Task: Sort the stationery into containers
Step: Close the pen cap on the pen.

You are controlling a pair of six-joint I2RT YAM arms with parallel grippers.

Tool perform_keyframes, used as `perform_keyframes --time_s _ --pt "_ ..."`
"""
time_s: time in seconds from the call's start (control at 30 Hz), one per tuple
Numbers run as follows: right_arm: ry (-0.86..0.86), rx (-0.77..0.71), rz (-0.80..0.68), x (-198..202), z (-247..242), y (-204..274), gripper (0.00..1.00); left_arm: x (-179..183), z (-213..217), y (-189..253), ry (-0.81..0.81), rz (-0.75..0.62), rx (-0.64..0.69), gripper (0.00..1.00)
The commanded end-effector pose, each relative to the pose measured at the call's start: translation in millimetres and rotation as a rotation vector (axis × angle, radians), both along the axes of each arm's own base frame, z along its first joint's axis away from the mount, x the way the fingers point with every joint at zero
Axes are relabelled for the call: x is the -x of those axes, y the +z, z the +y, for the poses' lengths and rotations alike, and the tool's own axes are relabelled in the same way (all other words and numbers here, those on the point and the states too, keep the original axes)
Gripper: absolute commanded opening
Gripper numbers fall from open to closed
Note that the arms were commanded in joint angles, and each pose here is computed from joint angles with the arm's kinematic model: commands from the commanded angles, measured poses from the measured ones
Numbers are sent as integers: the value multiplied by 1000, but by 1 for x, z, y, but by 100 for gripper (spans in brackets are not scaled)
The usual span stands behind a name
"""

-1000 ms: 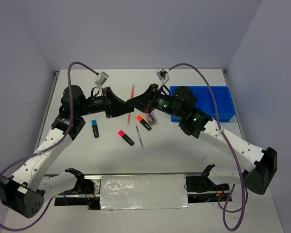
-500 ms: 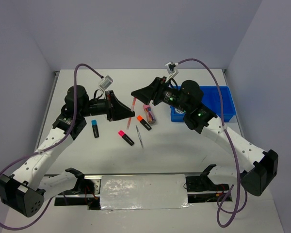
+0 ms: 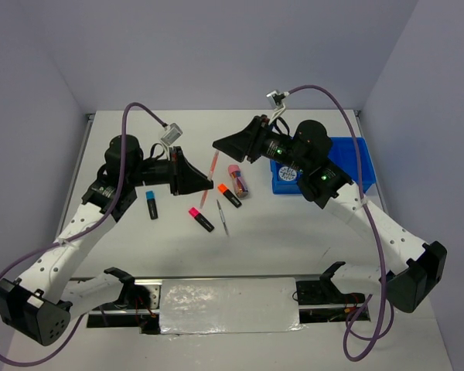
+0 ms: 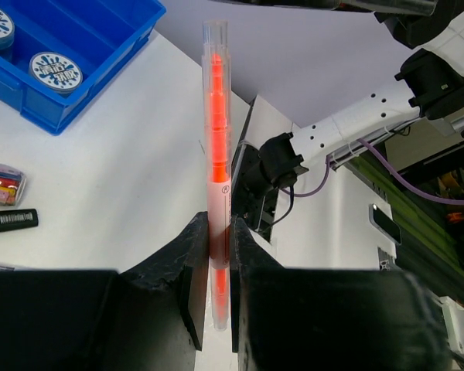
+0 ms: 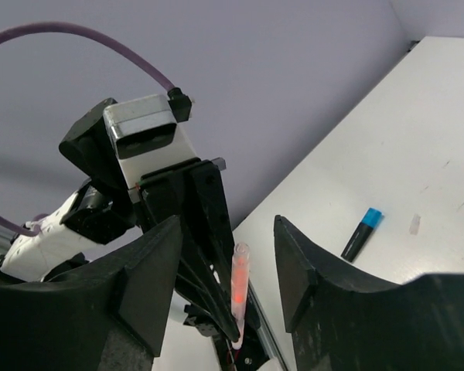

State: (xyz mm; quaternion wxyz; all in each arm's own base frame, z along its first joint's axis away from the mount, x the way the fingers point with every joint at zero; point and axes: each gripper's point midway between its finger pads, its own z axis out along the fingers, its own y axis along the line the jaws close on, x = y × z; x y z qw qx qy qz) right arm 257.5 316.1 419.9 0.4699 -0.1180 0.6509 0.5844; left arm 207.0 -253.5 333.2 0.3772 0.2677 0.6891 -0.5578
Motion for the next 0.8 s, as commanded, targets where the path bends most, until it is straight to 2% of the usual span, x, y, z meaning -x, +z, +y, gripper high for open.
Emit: perform_keyframes --time_s 0.0,0.2,0.4,0.47,0.63,0.7,0.73,0.77 --pt "34 -4 -26 6 2 9 59 -2 -1 24 -1 -91 24 0" --pt "48 19 -9 7 5 -1 58 -6 -3 28 -1 -93 36 0" --pt "62 23 0 7 9 -4 40 -7 -3 27 -1 -84 37 0" --pt "64 28 2 6 10 -4 31 -7 -4 32 -3 -105 49 0" --pt "81 34 12 4 15 -8 29 -10 -4 31 10 -101 49 0" --pt "82 42 13 4 15 -11 16 -12 -3 33 30 -103 49 0" --pt "82 46 14 3 16 -12 0 -13 -3 33 32 -103 49 0" --pt "84 50 11 4 16 -13 0 -14 -3 35 40 -105 51 0"
